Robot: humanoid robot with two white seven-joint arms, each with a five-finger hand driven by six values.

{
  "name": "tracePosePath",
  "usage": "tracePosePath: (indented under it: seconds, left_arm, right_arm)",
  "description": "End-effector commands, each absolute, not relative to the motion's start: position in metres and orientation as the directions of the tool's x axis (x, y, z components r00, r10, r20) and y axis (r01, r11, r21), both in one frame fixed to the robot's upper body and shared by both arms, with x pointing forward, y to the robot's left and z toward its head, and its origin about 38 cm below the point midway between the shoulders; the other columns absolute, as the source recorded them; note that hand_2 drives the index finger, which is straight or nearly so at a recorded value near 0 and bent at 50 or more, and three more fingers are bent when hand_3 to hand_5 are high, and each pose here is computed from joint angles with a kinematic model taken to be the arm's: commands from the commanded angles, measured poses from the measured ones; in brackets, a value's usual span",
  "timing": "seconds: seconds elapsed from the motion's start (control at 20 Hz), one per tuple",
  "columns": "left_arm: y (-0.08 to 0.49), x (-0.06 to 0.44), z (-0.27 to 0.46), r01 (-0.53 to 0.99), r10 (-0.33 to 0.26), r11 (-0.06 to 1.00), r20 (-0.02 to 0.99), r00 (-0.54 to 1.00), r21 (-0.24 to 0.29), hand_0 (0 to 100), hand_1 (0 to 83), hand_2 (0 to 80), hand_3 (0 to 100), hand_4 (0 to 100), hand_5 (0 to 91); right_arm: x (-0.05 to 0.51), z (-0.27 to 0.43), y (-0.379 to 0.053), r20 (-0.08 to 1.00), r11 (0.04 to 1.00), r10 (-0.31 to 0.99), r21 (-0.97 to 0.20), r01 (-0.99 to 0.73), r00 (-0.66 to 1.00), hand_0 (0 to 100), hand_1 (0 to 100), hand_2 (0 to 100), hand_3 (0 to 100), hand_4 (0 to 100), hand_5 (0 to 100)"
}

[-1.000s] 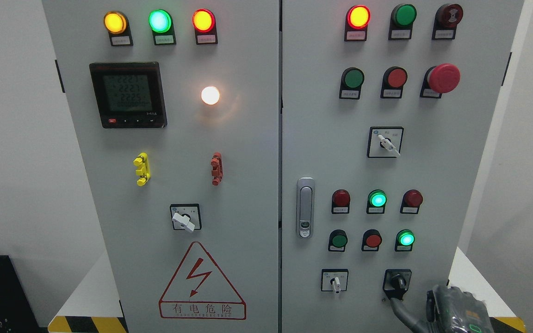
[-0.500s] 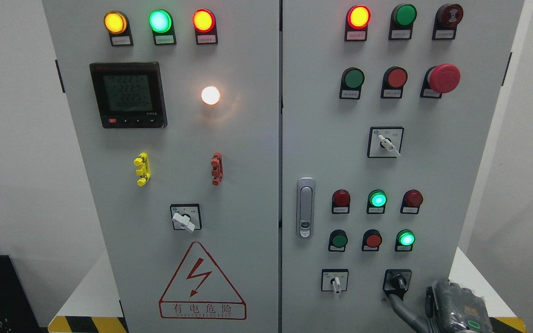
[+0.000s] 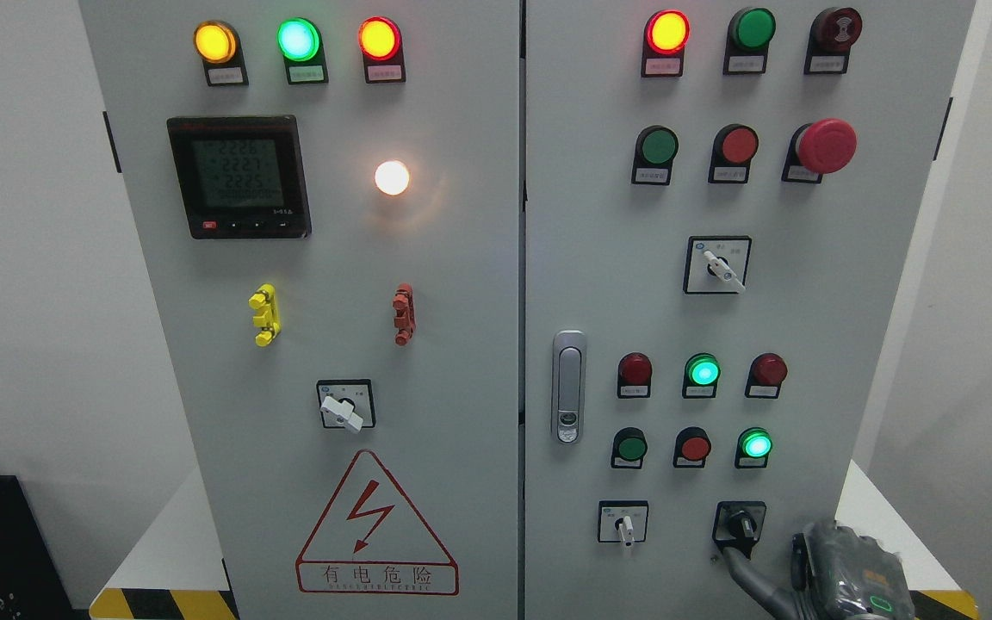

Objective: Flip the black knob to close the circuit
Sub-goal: 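Grip the black knob with the right hand and twist it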

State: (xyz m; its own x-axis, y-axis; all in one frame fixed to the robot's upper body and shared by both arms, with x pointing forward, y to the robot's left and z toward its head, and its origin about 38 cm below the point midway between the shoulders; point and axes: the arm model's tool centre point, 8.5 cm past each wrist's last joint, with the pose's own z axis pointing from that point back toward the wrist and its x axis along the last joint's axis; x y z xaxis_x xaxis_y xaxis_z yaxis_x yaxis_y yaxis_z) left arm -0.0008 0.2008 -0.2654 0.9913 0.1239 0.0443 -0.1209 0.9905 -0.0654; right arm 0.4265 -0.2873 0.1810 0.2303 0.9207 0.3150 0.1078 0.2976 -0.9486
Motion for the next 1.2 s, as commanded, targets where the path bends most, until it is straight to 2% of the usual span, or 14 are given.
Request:
tracePosePath:
  seconds: [0.0,0.9,1.15]
  left_arm:
    - [0.201,-0.001,-0.265,-0.121,0.125,0.99,0.045,0.991,-0.066,12,55.6,0.0,0,0,0.0]
    - [0.201,-0.002,-0.265,-0.122,0.125,0.99,0.043,0.991,-0.066,12,55.6,0.0,0,0,0.0]
    - [0.201,-0.001,-0.265,-0.121,0.125,0.99,0.045,0.991,-0.066,12,55.6,0.0,0,0,0.0]
  right_arm:
    - [0.428,0.179,-0.283,0.315,0.3,0.923,-0.949,0.097,0.223,0,11,91,100,89,91]
    - [0.43,0.186,-0.29,0.333,0.314,0.914,-0.942,0.115,0.232,0,10,91,100,89,91]
    - [0.43,0.186,-0.297,0.343,0.323,0.908,-0.939,0.118,0.24,4,9,91,100,89,91]
